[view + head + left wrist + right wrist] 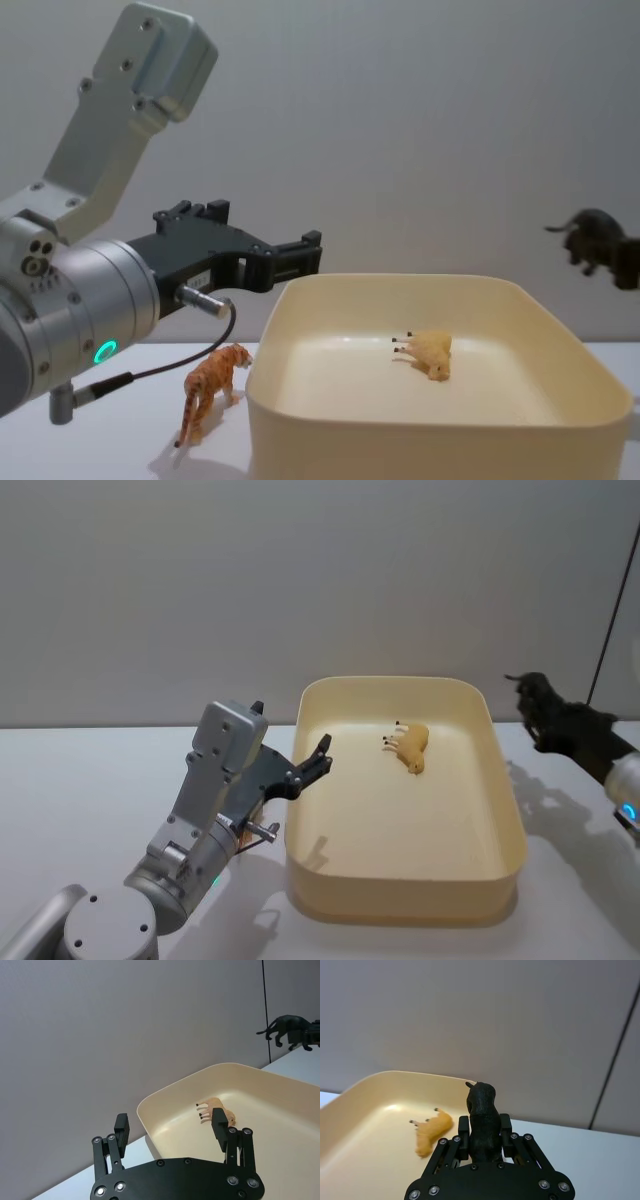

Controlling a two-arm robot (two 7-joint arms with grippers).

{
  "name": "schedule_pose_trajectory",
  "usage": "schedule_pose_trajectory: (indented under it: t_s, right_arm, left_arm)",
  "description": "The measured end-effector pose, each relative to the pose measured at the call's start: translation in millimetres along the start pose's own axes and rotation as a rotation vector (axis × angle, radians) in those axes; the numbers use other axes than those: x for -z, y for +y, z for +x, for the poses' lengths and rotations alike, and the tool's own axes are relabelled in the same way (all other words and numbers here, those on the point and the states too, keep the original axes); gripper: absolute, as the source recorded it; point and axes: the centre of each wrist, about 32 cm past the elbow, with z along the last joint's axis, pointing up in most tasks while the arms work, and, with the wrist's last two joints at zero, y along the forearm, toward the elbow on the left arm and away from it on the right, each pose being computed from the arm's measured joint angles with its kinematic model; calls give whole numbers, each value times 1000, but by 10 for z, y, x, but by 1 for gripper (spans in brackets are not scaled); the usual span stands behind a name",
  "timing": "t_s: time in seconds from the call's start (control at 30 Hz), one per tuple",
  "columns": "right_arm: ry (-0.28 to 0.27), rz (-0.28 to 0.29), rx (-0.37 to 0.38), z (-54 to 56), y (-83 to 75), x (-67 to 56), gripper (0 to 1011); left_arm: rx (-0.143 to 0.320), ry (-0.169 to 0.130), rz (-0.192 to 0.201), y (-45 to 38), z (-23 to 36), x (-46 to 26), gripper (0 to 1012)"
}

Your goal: Pick up the toy alternately with two hands and place it into the central storage box.

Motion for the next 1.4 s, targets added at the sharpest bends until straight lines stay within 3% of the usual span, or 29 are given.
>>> schedule_pose_trajectory:
  t_s: [0.3,0.5,0.77,1.07,1.23,1.4]
  right_arm:
    - [22,-22,-134,-151,213,-162,337]
    - [26,-51,-193,-236,351,-201,356]
    - [27,-75,-246,-314,474,-248,605]
    - [25,-73,-255,-317,484,-259,893]
    - [28,-48,-228,-264,407,-249,998]
    - [37,-14,-194,-190,285,-240,1001]
  left_arm:
    - [0,0,0,0,0,0,1002]
    - [0,0,0,0,0,0,1002]
    - [0,0,0,0,0,0,1002]
    - [0,0,0,0,0,0,1002]
    - [0,0,0,0,0,0,1001]
    - [0,0,0,0,0,0,1001]
